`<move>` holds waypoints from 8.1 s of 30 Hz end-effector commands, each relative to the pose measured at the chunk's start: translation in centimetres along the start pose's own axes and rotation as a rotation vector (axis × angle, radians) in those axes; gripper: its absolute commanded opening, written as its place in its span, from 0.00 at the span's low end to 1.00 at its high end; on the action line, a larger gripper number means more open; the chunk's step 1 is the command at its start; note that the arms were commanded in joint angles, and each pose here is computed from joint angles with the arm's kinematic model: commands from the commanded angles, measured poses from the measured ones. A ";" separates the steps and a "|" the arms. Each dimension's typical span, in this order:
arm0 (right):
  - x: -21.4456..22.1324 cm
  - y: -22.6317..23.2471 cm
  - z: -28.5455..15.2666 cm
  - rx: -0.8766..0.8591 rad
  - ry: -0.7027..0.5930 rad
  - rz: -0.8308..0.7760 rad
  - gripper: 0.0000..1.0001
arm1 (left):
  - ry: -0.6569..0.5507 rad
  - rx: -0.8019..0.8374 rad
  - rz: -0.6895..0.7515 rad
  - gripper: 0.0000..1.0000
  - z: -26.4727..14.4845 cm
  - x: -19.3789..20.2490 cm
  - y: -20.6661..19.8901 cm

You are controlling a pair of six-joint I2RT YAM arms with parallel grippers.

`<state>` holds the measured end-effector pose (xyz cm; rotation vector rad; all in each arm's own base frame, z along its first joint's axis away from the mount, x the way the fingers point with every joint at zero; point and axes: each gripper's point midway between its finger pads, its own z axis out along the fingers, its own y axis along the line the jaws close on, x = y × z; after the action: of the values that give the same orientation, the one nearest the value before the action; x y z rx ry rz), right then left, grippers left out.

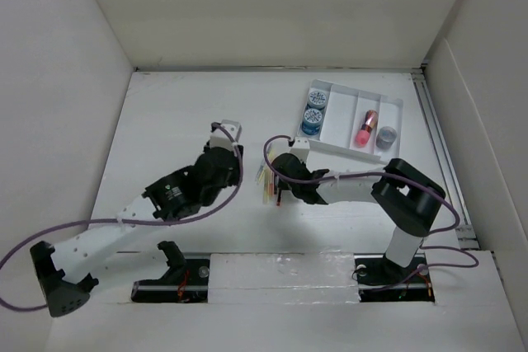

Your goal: Organize the desk

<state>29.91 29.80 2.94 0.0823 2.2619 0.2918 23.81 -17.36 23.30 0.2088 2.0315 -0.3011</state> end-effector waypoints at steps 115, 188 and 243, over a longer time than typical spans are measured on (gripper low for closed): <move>-3.1 1.4 4.0 0.003 0.027 -0.053 0.30 | -0.073 0.254 0.084 0.41 -5.0 1.7 -5.3; -13.6 0.6 -0.3 -0.267 -0.169 0.192 0.00 | -0.078 0.237 0.075 0.41 -5.2 1.5 -4.8; -7.0 2.1 -0.9 -0.054 -0.146 0.035 0.00 | -0.094 0.277 0.071 0.41 -5.7 1.2 -5.2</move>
<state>32.69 31.08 6.73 0.0491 2.1696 0.3039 16.89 -20.51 24.73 0.4421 1.9052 -0.5231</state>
